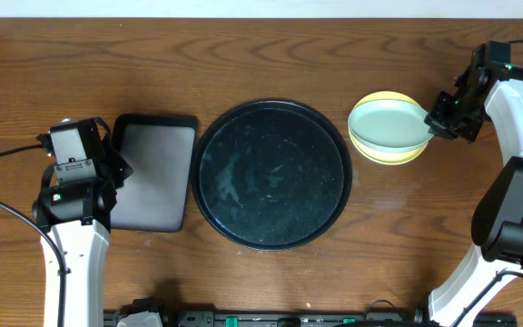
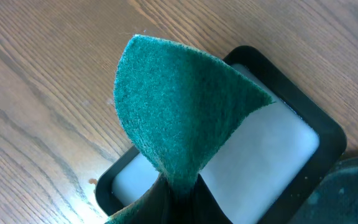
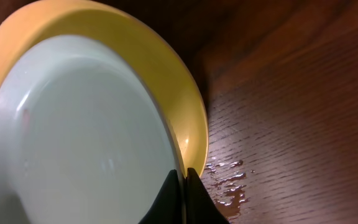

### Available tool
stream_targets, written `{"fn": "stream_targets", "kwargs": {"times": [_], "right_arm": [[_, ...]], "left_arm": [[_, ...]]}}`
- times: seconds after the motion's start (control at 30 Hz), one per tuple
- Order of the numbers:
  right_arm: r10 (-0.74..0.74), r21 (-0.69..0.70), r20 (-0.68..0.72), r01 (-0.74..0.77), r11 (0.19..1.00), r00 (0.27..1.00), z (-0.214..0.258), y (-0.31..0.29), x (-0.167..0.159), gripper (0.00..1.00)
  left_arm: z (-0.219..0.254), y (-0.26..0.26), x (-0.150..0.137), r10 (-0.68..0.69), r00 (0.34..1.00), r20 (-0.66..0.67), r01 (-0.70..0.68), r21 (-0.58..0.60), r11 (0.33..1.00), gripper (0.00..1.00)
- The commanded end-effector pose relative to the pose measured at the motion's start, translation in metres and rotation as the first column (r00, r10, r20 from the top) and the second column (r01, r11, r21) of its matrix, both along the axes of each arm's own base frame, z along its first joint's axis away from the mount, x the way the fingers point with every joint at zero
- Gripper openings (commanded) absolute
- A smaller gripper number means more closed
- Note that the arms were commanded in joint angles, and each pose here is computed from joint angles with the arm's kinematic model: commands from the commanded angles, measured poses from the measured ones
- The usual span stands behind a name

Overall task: Clean dirty plates on tray and stack at the side
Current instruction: 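Carry the mint plate right and lay it on the yellow plate, then release the mint plate and move the right gripper to the tray's lower rim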

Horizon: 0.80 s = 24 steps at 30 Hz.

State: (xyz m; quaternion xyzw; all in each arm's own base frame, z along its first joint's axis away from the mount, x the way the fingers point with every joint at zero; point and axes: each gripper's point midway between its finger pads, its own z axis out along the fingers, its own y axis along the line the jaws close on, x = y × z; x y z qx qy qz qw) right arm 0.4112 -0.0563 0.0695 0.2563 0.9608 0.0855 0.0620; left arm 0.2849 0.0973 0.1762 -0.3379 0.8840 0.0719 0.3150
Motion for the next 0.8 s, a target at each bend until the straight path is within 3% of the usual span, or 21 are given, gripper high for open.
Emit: {"fn": "stream_targets", "kwargs": {"times": [0.0,0.07,0.1,0.2,0.3,0.63,0.77], "right_arm": [[0.017,-0.011,0.014,-0.017,1.0,1.0,0.007,0.0,-0.004,0.2],[0.017,-0.01,0.008,-0.017,1.0,1.0,0.004,0.001,-0.005,0.44],[0.017,-0.009,0.004,-0.017,1.0,1.0,0.002,0.001,-0.007,0.52],[0.017,-0.005,-0.012,-0.017,1.0,1.0,-0.003,0.002,-0.011,0.63],[0.036,0.013,-0.033,-0.036,0.999,0.999,-0.009,0.009,-0.018,0.64],[0.315,0.062,-0.073,-0.311,0.948,0.946,-0.031,0.07,-0.04,0.72],[0.408,0.075,-0.106,-0.402,0.913,0.907,-0.033,0.107,-0.053,0.63]], "left_arm": [[0.002,0.002,-0.001,0.013,1.0,0.008,-0.013,0.006,1.0,0.08],[0.002,0.002,-0.001,0.013,1.0,0.008,-0.013,0.006,1.0,0.08],[0.002,0.002,-0.001,0.013,1.0,0.008,-0.013,0.006,1.0,0.08],[0.002,0.002,-0.001,0.013,1.0,0.008,-0.013,0.006,1.0,0.08],[0.002,0.002,-0.001,0.013,1.0,0.008,-0.013,0.005,1.0,0.08],[0.002,0.002,-0.001,0.013,1.0,0.007,-0.013,0.005,1.0,0.08],[0.002,0.002,-0.001,0.013,1.0,0.007,-0.013,0.005,1.0,0.08]]}}
